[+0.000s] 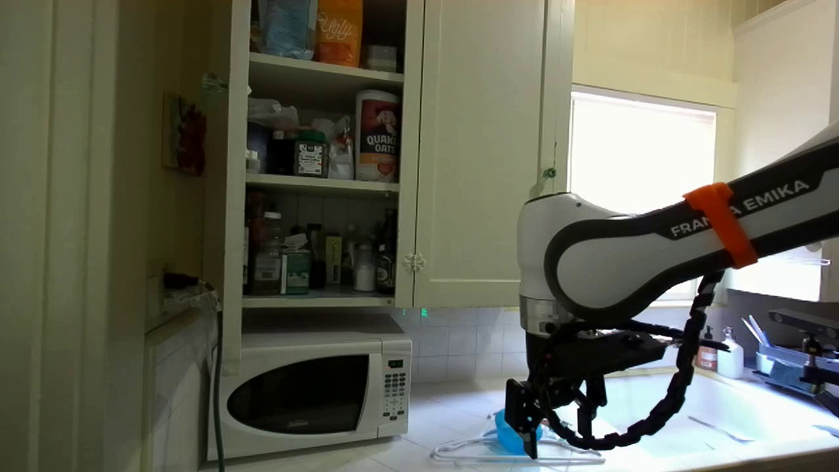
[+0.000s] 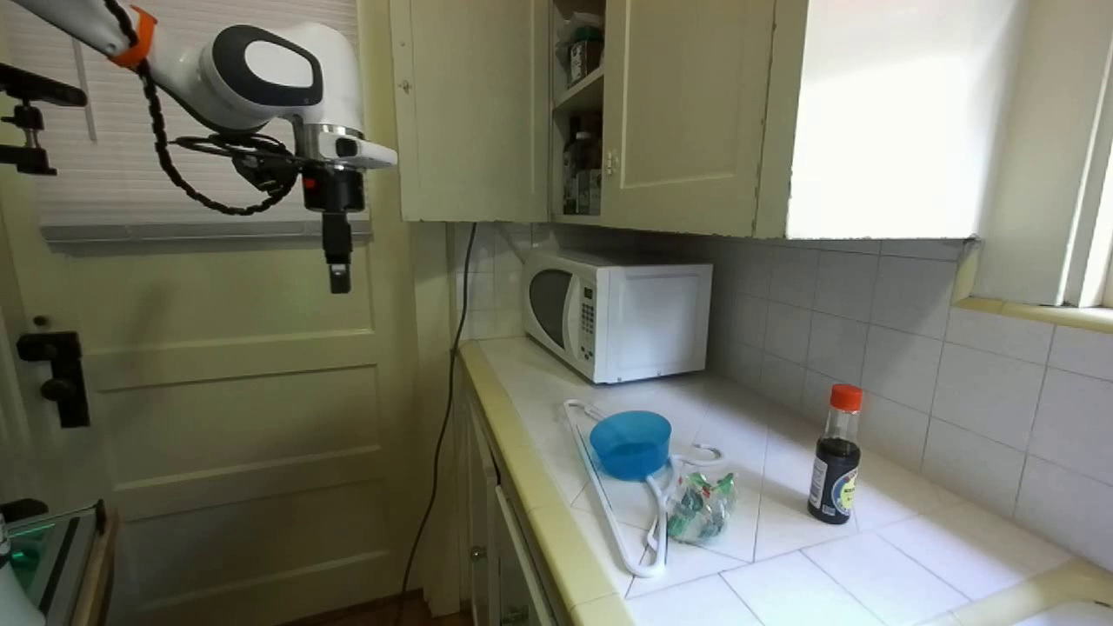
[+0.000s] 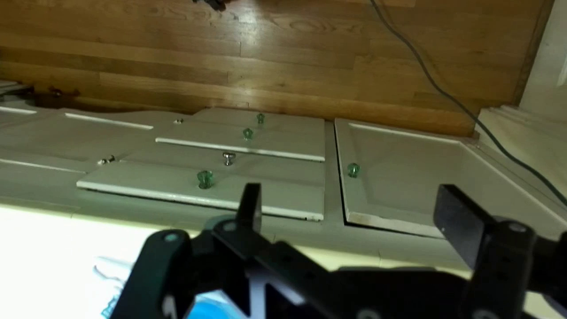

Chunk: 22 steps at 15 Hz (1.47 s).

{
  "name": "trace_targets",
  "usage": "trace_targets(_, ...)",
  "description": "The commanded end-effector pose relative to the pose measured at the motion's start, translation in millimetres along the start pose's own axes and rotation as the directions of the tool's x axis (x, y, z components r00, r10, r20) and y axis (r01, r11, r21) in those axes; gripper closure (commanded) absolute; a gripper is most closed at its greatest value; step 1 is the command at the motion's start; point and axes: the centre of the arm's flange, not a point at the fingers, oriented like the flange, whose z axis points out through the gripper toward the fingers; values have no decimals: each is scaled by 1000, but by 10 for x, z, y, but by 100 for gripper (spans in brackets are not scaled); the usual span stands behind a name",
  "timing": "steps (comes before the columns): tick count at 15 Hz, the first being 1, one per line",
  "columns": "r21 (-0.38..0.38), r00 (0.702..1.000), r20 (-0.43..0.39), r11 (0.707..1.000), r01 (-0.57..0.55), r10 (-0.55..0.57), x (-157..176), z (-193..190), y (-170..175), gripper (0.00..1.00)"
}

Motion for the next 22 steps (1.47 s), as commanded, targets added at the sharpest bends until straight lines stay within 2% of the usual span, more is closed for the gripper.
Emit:
trace_targets(1, -74, 991, -132, 997, -38, 28, 216, 78, -307, 0)
trace_targets(5, -147, 969, -245, 988, -47, 9, 528, 19, -565, 0)
trace_targets(8, -221, 958, -287, 974, -44, -22, 867, -128, -589, 0)
trace_targets(10, -220, 954, -301, 973, -63, -6, 1163, -206, -587, 0)
trace_targets(12, -205, 964, -266, 977, -52, -5, 1390, -263, -590, 0)
trace_targets(13, -193, 954, -301, 980, -51, -9, 1079, -218, -460, 0)
trace_targets(16, -185, 960, -278, 981, -59, 5, 1313, -200, -483, 0)
trace_targets(20, -186, 962, -273, 981, -52, -1, 1323, -182, -525, 0)
trace_targets(22, -169, 938, -346, 981, -96, 32, 1496, -173, -672, 0)
